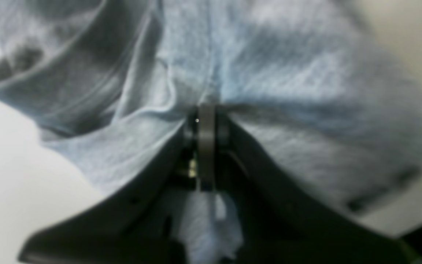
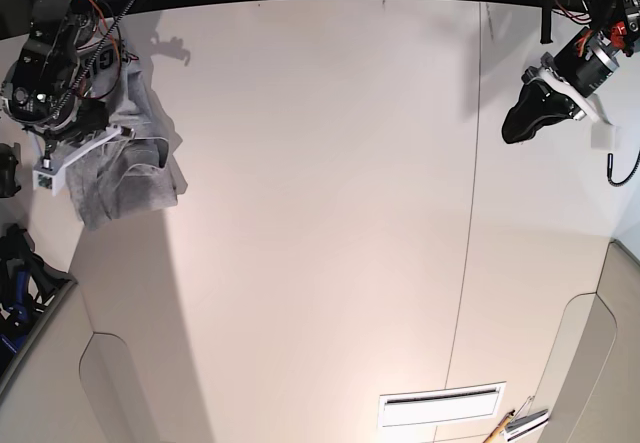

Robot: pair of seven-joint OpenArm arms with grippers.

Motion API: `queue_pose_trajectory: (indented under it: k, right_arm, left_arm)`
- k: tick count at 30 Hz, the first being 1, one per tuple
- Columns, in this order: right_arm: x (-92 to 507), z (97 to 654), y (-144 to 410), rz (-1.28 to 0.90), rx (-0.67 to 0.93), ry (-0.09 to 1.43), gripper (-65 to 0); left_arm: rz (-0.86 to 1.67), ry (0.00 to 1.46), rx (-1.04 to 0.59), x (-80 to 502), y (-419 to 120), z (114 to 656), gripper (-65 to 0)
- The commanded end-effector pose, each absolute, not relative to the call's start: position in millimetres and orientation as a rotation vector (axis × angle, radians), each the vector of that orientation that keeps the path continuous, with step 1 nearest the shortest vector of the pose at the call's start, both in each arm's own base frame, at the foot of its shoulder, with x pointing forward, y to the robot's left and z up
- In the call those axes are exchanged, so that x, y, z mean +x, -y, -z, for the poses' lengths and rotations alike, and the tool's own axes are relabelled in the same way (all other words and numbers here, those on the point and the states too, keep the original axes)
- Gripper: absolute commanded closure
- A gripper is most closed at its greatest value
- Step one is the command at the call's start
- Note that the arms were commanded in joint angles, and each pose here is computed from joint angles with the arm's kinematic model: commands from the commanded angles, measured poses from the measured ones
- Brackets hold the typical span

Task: Fold the T-shirt properly
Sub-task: 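Carry the folded shirt with the right gripper to the table edge and release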

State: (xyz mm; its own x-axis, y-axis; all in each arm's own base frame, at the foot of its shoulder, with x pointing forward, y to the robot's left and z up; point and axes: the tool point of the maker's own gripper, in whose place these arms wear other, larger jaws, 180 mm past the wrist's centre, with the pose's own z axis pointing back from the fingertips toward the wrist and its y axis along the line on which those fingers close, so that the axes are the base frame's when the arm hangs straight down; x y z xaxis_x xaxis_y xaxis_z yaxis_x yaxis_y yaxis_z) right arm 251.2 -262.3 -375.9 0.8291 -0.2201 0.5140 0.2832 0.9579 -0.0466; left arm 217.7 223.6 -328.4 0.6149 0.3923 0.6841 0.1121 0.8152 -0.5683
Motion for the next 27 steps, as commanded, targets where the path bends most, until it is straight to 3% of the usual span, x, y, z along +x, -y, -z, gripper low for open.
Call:
queue_pose_trajectory:
  k: [1,8,15,19,27]
  right_arm:
    - [273.1,347.3,266.8,0.257,-0.139,0.654,0.0]
    - [325.1,279.5,265.3,0.243,-0.138,0.892,0.0]
    - [343.7,243.2,215.4,0.009,0.037,1.036,0.0]
    - [312.8,258.2,202.3,-0.082,0.053,0.975,0.0]
    - [208.1,304.9,191.2,-0.321,0.059,0.688,0.0]
  left_arm:
    - [-0.155,0.961,-0.621,223.8,-226.3,314.7,0.0]
    - [-0.161,0.978,-0.619,225.7,-227.7,312.4,0.0]
    - [-0.167,1.009,-0.617,229.3,-230.6,307.5,0.0]
    - [-0.146,0.988,-0.614,226.7,-233.4,306.6,0.0]
    - [-0.101,0.824,-0.716,182.4,-229.3,309.1,0.0]
